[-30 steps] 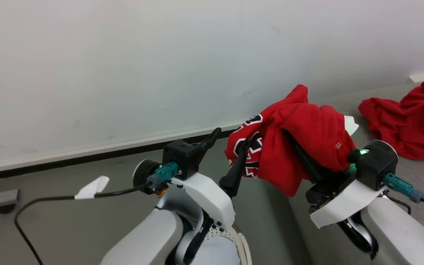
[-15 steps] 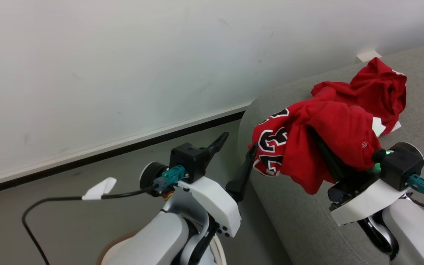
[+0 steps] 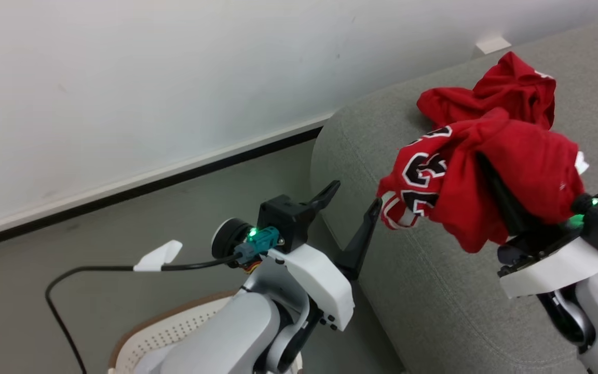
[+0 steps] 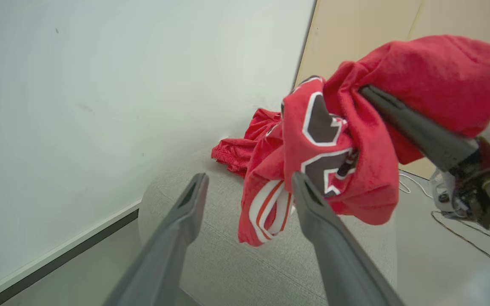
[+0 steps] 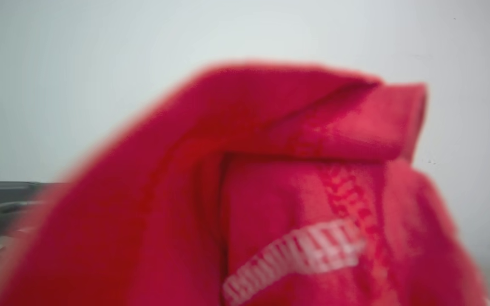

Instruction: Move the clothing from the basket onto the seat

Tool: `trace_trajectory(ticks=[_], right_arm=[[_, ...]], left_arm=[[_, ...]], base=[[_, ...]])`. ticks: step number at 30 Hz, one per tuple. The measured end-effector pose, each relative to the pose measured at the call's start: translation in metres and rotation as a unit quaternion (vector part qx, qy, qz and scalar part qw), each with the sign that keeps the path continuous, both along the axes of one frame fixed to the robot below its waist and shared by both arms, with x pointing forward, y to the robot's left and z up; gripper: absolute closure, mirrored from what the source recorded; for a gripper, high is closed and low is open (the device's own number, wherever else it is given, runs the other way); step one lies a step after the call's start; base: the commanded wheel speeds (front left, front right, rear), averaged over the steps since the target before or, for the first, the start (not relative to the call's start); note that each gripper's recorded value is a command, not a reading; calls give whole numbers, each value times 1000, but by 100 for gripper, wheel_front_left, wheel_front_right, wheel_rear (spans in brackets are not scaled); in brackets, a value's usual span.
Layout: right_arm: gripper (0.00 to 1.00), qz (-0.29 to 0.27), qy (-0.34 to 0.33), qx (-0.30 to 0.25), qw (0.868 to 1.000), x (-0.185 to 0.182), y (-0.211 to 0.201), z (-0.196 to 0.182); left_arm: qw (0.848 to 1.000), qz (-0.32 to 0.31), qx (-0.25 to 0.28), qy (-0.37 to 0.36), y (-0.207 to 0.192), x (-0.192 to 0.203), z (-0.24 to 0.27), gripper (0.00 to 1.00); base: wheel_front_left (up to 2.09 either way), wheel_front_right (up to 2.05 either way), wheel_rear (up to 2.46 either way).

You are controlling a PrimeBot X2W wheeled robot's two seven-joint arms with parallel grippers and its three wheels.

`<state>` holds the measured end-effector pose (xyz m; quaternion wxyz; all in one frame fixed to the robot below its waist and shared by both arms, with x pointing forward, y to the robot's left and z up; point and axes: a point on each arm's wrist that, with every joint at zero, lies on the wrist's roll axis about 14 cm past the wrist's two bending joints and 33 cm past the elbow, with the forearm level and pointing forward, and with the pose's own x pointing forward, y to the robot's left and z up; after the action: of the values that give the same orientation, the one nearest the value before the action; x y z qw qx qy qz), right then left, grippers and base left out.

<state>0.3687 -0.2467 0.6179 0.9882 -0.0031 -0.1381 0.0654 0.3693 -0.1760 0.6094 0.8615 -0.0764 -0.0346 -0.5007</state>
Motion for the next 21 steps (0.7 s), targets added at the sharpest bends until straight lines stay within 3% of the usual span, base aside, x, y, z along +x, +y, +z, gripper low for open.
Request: trace_trajectory(ticks=[6, 13, 21], right_arm=[[100, -52, 12, -15, 998, 23, -37, -7], [100, -104, 9, -80, 991, 75, -82, 3], [100, -171, -22, -165, 971, 140, -143, 44]], left_arm=[[1000, -5, 5, 7, -8, 29, -13, 0], [1000, -5, 8, 4, -17, 76, -32, 0], [999, 27, 5, 22, -12, 138, -69, 0]], base=[[0, 0, 0], [0, 0, 0], [0, 0, 0]])
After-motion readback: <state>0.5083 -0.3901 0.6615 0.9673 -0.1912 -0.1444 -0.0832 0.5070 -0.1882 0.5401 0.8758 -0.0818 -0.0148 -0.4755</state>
